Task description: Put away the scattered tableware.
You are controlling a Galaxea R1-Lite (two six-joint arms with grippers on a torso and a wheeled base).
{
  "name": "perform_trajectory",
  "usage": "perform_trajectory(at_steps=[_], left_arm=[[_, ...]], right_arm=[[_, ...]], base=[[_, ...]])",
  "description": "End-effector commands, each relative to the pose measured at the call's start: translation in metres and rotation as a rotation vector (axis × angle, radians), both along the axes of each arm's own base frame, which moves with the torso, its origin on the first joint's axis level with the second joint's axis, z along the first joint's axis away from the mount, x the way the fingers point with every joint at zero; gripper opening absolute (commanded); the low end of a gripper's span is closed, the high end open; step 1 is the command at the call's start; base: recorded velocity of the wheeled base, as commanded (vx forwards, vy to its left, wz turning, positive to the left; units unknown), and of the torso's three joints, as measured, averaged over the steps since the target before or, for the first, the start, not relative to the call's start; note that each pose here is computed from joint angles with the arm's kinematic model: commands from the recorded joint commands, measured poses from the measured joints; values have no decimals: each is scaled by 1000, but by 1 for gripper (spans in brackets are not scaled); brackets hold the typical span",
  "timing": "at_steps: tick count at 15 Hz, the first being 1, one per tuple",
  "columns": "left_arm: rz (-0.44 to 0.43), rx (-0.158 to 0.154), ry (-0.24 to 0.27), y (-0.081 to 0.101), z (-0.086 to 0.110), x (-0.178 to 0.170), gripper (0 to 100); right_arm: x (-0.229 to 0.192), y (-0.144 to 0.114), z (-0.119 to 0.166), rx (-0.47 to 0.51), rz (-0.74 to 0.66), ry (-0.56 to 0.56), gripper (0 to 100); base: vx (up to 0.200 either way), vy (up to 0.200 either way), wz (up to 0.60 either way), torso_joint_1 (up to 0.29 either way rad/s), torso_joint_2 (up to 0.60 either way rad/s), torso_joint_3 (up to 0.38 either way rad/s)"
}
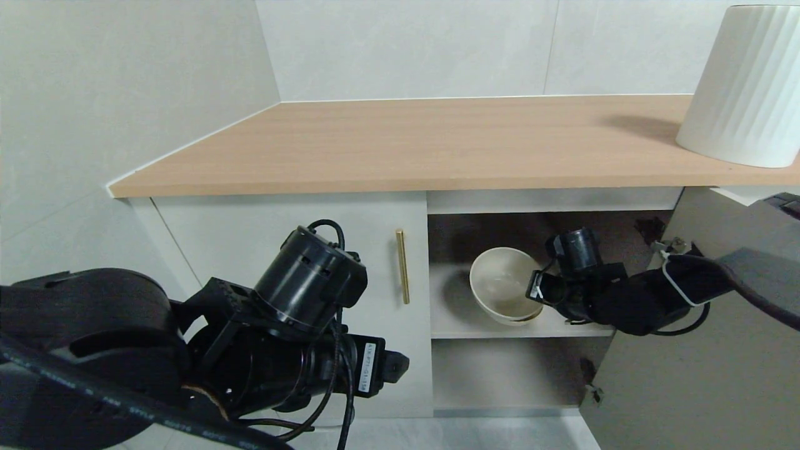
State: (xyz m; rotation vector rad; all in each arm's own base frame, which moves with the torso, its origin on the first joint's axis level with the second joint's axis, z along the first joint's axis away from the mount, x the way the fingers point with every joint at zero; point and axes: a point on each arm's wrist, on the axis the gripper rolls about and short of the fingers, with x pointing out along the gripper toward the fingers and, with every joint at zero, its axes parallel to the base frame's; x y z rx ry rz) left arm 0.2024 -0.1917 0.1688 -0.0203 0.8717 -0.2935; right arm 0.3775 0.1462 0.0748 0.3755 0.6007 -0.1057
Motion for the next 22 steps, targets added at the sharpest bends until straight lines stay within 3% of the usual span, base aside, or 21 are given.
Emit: perform_trajectory(at_steps=[1, 7, 21, 22], left_arm=[[1, 1, 2, 0, -1, 0, 100], [1, 2, 3, -1, -1, 1, 100], [-1, 5, 5, -1, -2, 1, 100], [1, 6, 6, -1, -2, 1, 100]], right_arm=[[15, -5, -16, -5, -34, 15, 0], [36, -18, -28, -5, -104, 9, 0], [42, -13, -41, -12, -94, 28, 0], [42, -12, -42, -12, -93, 30, 100]], base=[[0, 0, 0, 0, 0, 0], [0, 0, 0, 0, 0, 0], [0, 0, 0, 0, 0, 0], [0, 0, 0, 0, 0, 0]])
